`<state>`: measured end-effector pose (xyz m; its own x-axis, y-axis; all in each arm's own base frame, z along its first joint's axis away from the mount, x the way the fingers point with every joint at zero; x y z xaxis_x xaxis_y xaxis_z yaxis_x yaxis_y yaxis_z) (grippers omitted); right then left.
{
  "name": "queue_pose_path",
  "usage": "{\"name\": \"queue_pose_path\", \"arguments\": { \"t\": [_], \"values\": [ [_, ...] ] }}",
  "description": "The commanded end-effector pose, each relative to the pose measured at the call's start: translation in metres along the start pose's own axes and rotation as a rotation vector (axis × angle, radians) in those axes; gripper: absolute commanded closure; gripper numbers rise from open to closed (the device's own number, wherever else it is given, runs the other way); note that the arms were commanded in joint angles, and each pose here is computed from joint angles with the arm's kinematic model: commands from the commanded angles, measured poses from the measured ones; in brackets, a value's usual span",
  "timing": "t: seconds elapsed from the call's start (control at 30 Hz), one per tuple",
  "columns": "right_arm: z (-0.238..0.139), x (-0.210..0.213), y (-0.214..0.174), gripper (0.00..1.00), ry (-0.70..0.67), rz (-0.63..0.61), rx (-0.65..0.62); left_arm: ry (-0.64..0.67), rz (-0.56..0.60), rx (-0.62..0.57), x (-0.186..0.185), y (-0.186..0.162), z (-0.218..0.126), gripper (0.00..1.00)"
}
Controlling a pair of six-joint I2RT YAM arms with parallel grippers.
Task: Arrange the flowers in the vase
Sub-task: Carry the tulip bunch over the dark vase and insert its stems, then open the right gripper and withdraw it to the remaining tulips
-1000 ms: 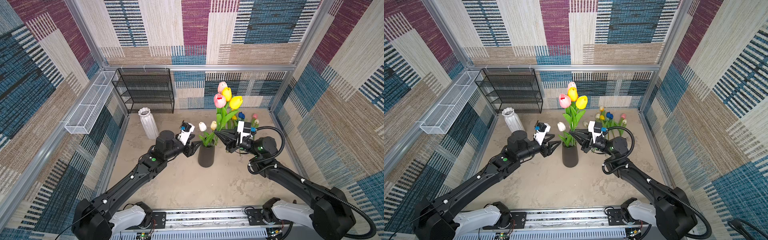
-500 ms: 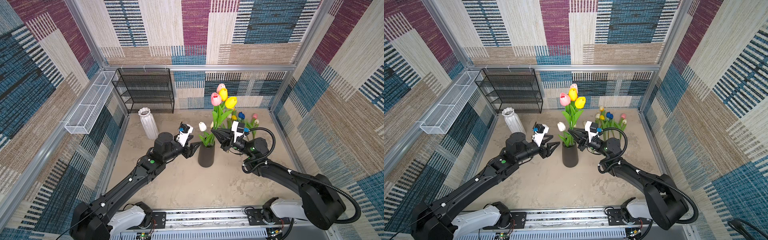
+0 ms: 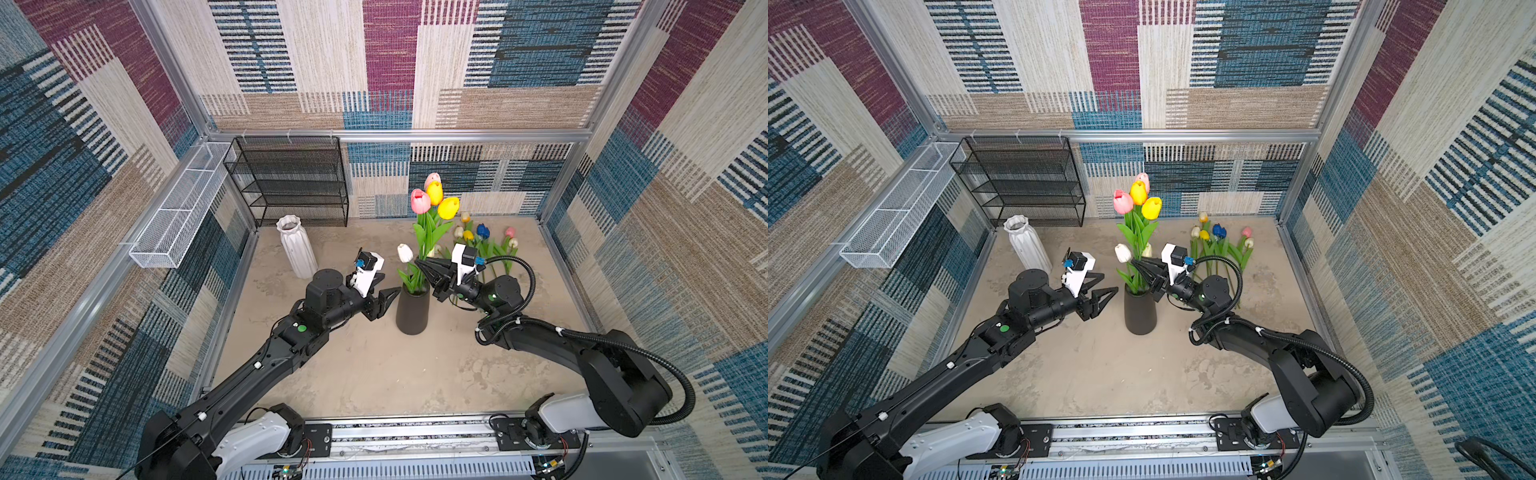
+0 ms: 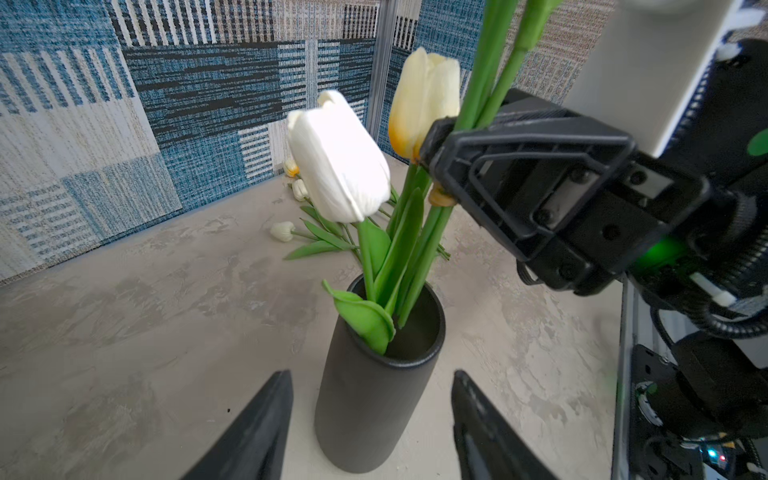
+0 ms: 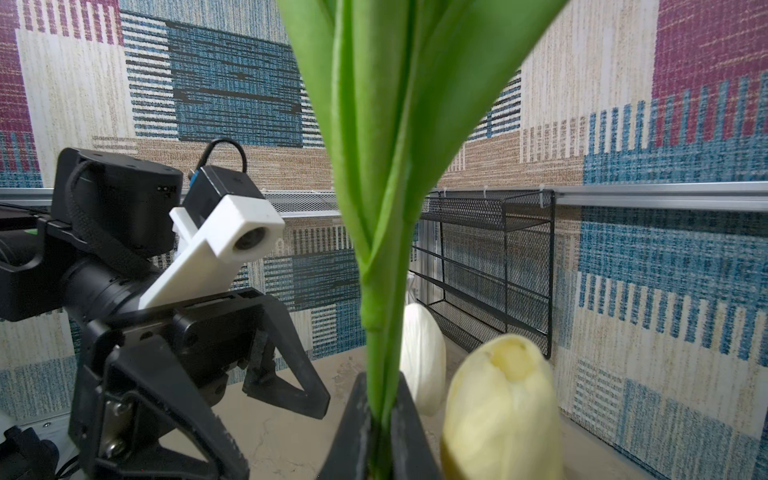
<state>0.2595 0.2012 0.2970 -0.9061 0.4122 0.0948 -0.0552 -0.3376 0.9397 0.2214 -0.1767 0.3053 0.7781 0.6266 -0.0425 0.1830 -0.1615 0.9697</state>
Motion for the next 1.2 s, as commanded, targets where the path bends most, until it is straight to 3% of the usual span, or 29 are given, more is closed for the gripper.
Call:
{"name": "queue_pose_path", "arguments": {
  "t": [0.0,0.37,0.73,1.0,1.17],
  "values": [
    [0.002,0.003,0.001,0.92,0.004,-0.047,-0.038,-0.002,0.011,-0.047,0.000,0.006,-0.001,0.36],
    [-0.006,0.005,-0.019,0.88,-0.002,-0.049,0.010,0.009,0.013,-0.045,0.000,0.002,-0.001,0.34],
    [-0.009,0.003,-0.024,0.56,-0.035,-0.067,0.044,0.016,0.012,-0.053,0.001,0.003,-0.002,0.32],
    [-0.023,0.011,-0.021,0.46,-0.072,-0.090,0.069,0.047,0.005,-0.064,-0.003,-0.001,-0.020,0.31],
    [-0.034,0.016,-0.012,0.34,-0.115,-0.122,0.090,0.082,0.003,-0.043,-0.005,-0.015,-0.035,0.20]
  ]
}}
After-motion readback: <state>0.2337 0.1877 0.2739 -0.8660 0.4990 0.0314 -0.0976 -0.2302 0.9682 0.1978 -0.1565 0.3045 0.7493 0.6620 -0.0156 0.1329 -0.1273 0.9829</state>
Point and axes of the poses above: each gripper's point midway between its finger pads, its own z axis out along the fingers, its own x axis along the line the jaws close on, y = z × x, the point moved 10 cm from there along -z, back along the fingers, and after that the axes turned 5 degrees about z, right-handed, at the moved point
